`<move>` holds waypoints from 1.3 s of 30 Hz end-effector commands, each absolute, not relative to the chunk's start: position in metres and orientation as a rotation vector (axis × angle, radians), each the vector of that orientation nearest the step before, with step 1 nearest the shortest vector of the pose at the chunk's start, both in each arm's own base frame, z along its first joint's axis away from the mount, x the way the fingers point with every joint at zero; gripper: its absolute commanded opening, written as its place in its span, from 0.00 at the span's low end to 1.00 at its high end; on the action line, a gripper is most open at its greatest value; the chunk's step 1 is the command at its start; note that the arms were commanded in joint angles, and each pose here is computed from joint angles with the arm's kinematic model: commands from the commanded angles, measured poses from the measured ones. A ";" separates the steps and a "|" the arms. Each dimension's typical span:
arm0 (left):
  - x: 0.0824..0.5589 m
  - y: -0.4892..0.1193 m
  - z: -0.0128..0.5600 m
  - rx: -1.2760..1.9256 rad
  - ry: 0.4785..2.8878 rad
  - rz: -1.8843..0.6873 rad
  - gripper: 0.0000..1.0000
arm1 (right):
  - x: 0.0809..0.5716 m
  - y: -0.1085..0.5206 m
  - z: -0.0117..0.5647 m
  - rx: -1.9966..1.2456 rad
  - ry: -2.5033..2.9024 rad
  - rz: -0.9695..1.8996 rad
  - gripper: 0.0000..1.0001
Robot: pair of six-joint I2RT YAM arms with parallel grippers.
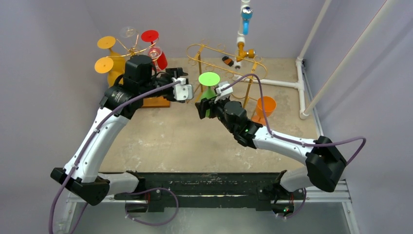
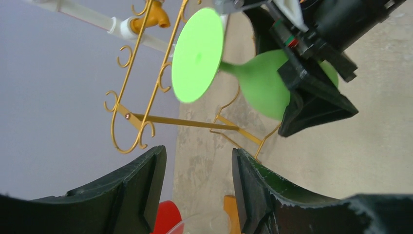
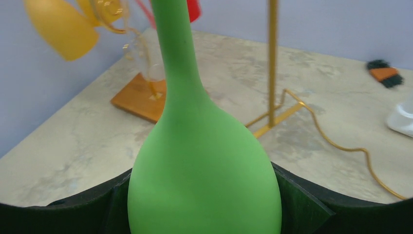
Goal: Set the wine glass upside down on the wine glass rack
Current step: Turn the wine glass upside down at the wine rack.
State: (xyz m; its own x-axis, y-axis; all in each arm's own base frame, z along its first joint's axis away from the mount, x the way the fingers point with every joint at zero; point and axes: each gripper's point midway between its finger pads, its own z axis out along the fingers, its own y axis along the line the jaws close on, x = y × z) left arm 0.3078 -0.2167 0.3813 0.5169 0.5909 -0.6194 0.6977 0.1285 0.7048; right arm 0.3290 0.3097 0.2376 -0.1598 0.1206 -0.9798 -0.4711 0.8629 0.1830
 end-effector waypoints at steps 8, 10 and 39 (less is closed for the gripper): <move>0.265 -0.221 0.383 1.636 0.923 -0.156 0.53 | 0.272 0.386 0.274 -0.555 1.615 0.780 0.55; 0.267 -0.220 0.390 1.608 0.916 -0.138 0.51 | 0.268 0.389 0.271 -0.565 1.624 0.785 0.55; 0.271 -0.206 0.376 1.681 0.919 -0.020 0.05 | 0.251 0.361 0.292 -0.403 1.459 0.902 0.63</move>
State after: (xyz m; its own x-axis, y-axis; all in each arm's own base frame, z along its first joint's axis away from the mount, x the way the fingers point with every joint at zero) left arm 0.2668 -0.2144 0.3742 0.6978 0.5277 -0.4843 0.5910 -0.0422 0.8055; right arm 0.2459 0.3748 0.2565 -0.2232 0.1426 -0.9643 -0.7388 0.6206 0.2628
